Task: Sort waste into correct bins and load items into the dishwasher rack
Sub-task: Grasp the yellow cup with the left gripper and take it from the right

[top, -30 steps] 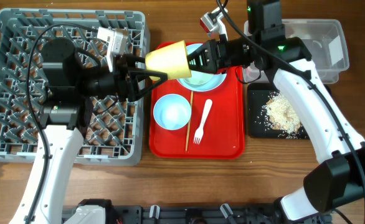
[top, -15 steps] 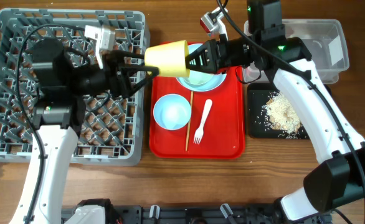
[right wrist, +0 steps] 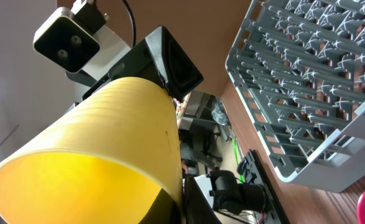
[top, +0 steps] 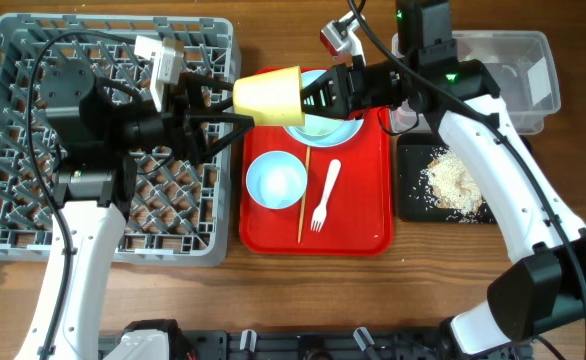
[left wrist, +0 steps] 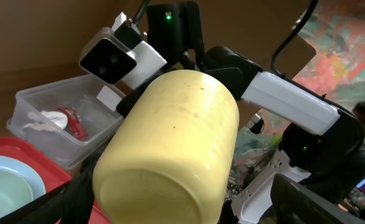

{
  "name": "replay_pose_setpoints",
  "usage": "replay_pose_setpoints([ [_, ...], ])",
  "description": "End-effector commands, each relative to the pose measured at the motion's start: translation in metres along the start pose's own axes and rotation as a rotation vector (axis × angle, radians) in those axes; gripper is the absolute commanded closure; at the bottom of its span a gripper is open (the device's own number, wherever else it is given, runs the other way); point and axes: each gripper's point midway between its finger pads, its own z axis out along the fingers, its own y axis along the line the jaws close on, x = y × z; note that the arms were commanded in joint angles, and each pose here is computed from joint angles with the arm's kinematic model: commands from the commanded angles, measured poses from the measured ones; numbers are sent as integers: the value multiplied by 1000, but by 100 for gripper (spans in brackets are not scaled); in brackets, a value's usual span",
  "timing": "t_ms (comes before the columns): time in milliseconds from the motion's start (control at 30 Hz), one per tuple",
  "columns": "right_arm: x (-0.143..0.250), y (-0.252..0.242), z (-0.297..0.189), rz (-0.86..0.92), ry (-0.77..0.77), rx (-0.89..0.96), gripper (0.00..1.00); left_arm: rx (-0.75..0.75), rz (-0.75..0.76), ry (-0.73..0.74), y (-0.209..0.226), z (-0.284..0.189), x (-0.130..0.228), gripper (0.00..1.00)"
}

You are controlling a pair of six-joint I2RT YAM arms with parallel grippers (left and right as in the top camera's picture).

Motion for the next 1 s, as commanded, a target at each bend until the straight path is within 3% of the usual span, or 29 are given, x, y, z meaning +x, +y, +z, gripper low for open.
replay_pose_setpoints([
  [0,4,9,4,-9,27,-31,96,35,21,18,-11,8,0,7],
  [200,6,10,8,-10,38,-34,96,53,50,23,-16,12,-1,13],
  [267,6,10,8,-10,38,-34,96,53,50,23,-16,12,-1,28],
  [300,6,10,8,-10,38,-34,96,53,50,23,-16,12,-1,30],
  [467,6,10,8,-10,38,-34,96,53,50,23,-16,12,-1,30],
  [733,6,10,8,-10,38,-34,95,47,49,20,-15,12,-1,39],
  [900,6,10,8,-10,37,-33,76,-14,3,-6,-3,12,-3,44],
  [967,3,5,8,-7,20,-6,75,-83,-34,-23,12,11,0,49],
])
